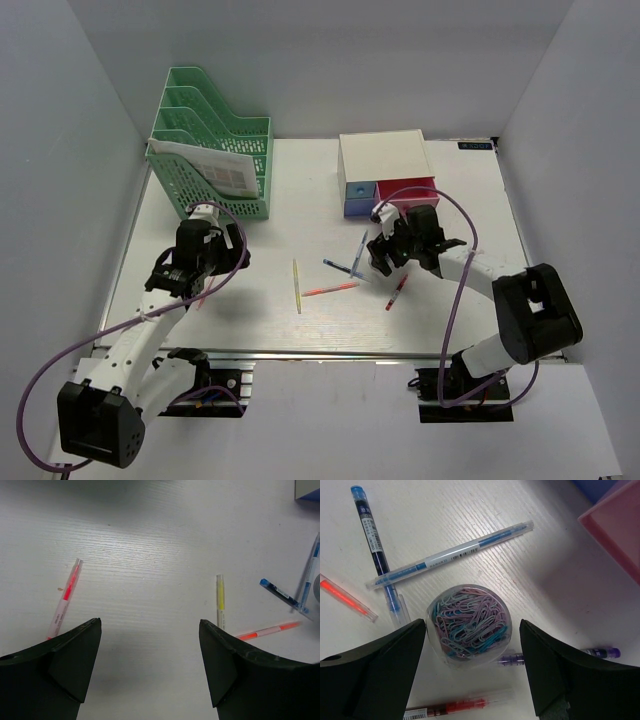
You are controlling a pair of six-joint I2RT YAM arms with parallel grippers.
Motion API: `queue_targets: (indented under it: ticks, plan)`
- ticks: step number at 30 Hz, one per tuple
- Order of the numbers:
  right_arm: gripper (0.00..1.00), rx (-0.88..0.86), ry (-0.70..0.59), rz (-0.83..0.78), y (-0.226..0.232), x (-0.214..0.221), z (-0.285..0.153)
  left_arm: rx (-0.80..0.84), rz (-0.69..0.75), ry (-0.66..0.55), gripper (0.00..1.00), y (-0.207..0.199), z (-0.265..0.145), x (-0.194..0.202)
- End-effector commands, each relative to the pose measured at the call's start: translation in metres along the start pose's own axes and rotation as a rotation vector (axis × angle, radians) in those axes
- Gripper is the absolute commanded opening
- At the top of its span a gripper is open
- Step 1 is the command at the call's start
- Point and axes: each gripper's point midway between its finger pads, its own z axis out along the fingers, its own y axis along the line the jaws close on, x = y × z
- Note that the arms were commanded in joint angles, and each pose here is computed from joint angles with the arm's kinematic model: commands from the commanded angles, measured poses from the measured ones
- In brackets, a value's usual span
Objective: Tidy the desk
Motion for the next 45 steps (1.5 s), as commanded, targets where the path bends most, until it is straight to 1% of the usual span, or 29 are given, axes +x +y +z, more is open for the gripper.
queue_targets:
  ticks: [1,2,4,5,10,11,12,14,16,17,18,19,20,22,25,27,28,30,31,32,34,37,40,45]
  plan:
    - [0.81,0.028,-0.044,-0.027,-0.006,-0.016,0.004,0.036,0.008,-0.03,0.89,-0.007,-0.005,-0.007]
    - [0.76,0.03,-0.045,-0.029,-0.006,-0.015,0.004,0.036,0.008,-0.03,0.89,-0.007,-0.005,-0.007]
    - [0.7,0.027,-0.048,-0.038,-0.005,-0.016,0.005,0.037,0.008,-0.031,0.89,-0.007,-0.005,-0.007]
    - [0.64,0.022,-0.048,-0.044,-0.003,-0.016,0.005,0.038,0.009,-0.035,0.89,-0.008,-0.006,-0.008]
    - [0.45,0.013,-0.043,-0.062,-0.003,-0.016,0.002,0.038,0.008,-0.035,0.89,-0.008,-0.006,-0.008]
    - [0.38,0.007,-0.048,-0.065,-0.002,-0.018,0.001,0.037,0.009,-0.033,0.89,-0.007,-0.005,-0.007]
    - [0.34,0.013,-0.048,-0.058,-0.006,-0.017,-0.004,0.04,0.008,-0.036,0.89,-0.008,-0.005,-0.008]
    - [0.26,-0.015,-0.066,-0.078,0.002,-0.025,-0.008,0.041,0.009,-0.034,0.89,-0.008,-0.005,-0.007]
    - [0.18,-0.034,-0.103,-0.109,0.006,-0.04,-0.021,0.044,0.009,-0.033,0.88,-0.008,-0.005,-0.007]
    - [0.14,-0.085,-0.109,-0.116,0.016,-0.042,-0.027,0.046,0.009,-0.034,0.88,-0.009,-0.006,-0.007]
    - [0.11,-0.092,-0.15,-0.149,0.018,-0.055,-0.039,0.049,0.012,-0.034,0.88,-0.009,-0.005,-0.007]
    - [0.08,-0.114,-0.159,-0.158,0.023,-0.062,-0.048,0.051,0.011,-0.034,0.89,-0.009,-0.005,-0.007]
    - [0.06,-0.141,-0.188,-0.172,0.029,-0.072,-0.055,0.051,0.011,-0.035,0.89,-0.009,-0.005,-0.007]
    - [0.04,-0.139,-0.237,-0.191,0.029,-0.098,-0.076,0.05,0.014,-0.031,0.88,-0.009,-0.005,-0.006]
    - [0.04,-0.137,-0.298,-0.211,0.031,-0.126,-0.096,0.049,0.017,-0.03,0.89,-0.009,-0.004,-0.006]
    - [0.04,-0.108,-0.356,-0.23,0.025,-0.151,-0.112,0.082,0.018,-0.022,0.89,-0.015,-0.005,-0.004]
    - [0.04,-0.072,-0.384,-0.225,0.019,-0.167,-0.12,0.083,0.016,-0.023,0.88,-0.015,-0.005,-0.005]
    - [0.03,0.008,-0.415,-0.205,0.001,-0.183,-0.125,0.082,0.018,-0.022,0.88,-0.014,-0.005,-0.004]
    - [0.0,0.085,-0.415,-0.184,-0.014,-0.189,-0.127,0.085,0.018,-0.025,0.89,-0.015,-0.006,-0.005]
    - [0.0,0.137,-0.441,-0.161,-0.027,-0.202,-0.131,0.083,0.019,-0.024,0.88,-0.015,-0.006,-0.004]
    - [0.0,0.253,-0.436,-0.121,-0.054,-0.207,-0.135,0.086,0.02,-0.023,0.88,-0.015,-0.006,-0.004]
    - [0.0,0.349,-0.431,-0.065,-0.083,-0.209,-0.134,0.087,0.02,-0.023,0.89,-0.015,-0.006,-0.004]
    - [0.0,0.392,-0.421,-0.041,-0.101,-0.203,-0.128,0.088,0.021,-0.024,0.88,-0.015,-0.006,-0.004]
    - [0.0,0.386,-0.375,-0.008,-0.116,-0.188,-0.111,0.095,0.021,-0.026,0.88,-0.017,-0.007,-0.005]
